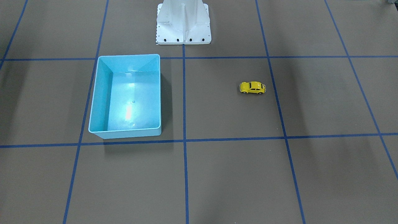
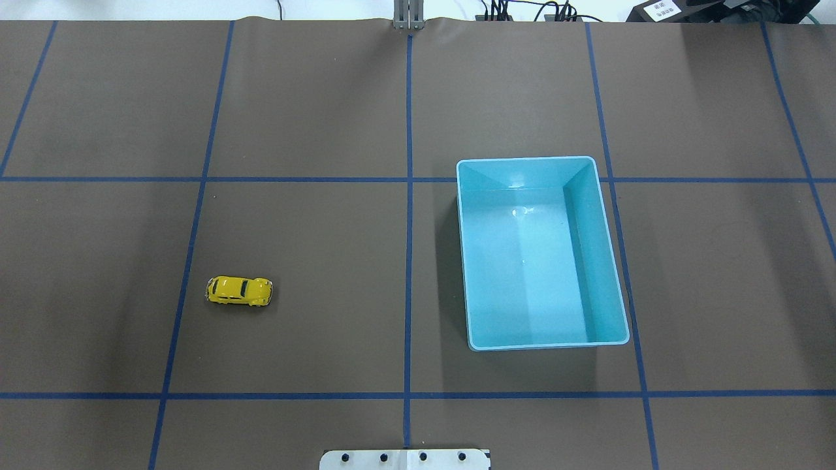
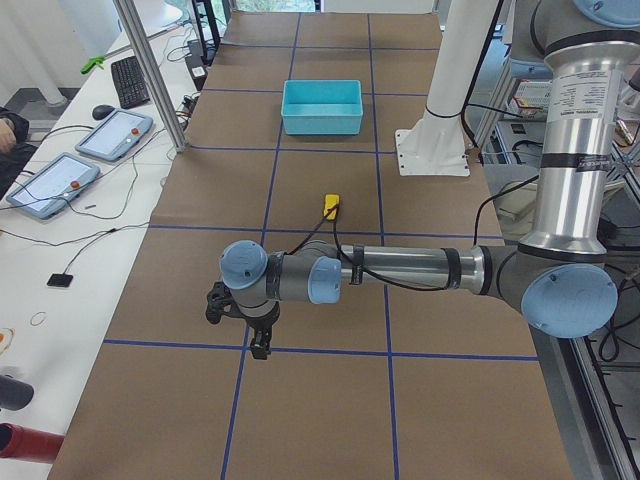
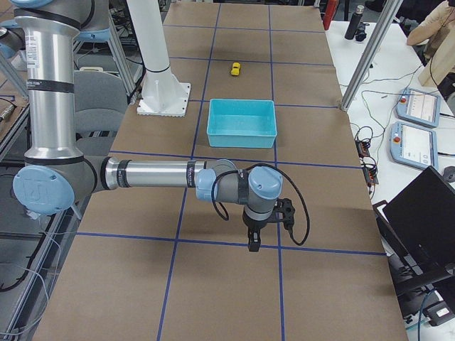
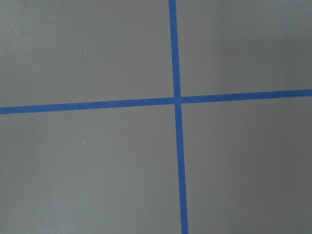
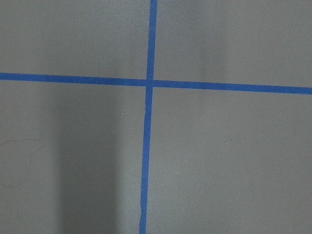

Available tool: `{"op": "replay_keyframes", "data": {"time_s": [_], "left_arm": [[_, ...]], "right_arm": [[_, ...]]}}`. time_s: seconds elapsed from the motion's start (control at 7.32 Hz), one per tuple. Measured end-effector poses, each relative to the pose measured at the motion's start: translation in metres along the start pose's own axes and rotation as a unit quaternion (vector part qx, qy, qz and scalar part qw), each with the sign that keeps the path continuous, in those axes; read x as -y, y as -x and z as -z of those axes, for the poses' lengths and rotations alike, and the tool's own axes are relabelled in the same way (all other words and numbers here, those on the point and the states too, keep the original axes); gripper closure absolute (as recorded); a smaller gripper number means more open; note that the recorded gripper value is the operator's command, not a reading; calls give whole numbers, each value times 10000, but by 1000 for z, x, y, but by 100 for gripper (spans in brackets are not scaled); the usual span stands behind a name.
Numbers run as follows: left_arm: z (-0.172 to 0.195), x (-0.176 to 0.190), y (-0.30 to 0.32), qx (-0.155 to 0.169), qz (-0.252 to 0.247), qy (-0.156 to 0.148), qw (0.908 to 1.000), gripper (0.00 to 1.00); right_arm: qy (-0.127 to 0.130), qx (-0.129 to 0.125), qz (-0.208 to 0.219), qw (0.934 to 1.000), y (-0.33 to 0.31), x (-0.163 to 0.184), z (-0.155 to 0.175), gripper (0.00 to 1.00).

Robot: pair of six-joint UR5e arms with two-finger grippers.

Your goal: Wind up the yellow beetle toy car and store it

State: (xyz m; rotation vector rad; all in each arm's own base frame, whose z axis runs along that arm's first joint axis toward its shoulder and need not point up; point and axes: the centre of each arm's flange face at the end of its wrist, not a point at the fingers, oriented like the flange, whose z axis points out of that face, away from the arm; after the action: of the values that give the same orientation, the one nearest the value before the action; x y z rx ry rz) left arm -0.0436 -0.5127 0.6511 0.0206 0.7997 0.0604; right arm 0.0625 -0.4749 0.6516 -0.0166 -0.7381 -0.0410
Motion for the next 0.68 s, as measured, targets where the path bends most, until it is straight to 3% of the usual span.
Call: {"op": "replay_keyframes", "data": {"time_s": [0.68], "left_arm": [[-1, 2, -2, 1, 34, 15, 10000, 0]], "right_arm": [[127, 0, -112, 9999, -11, -13, -13, 0]]}}
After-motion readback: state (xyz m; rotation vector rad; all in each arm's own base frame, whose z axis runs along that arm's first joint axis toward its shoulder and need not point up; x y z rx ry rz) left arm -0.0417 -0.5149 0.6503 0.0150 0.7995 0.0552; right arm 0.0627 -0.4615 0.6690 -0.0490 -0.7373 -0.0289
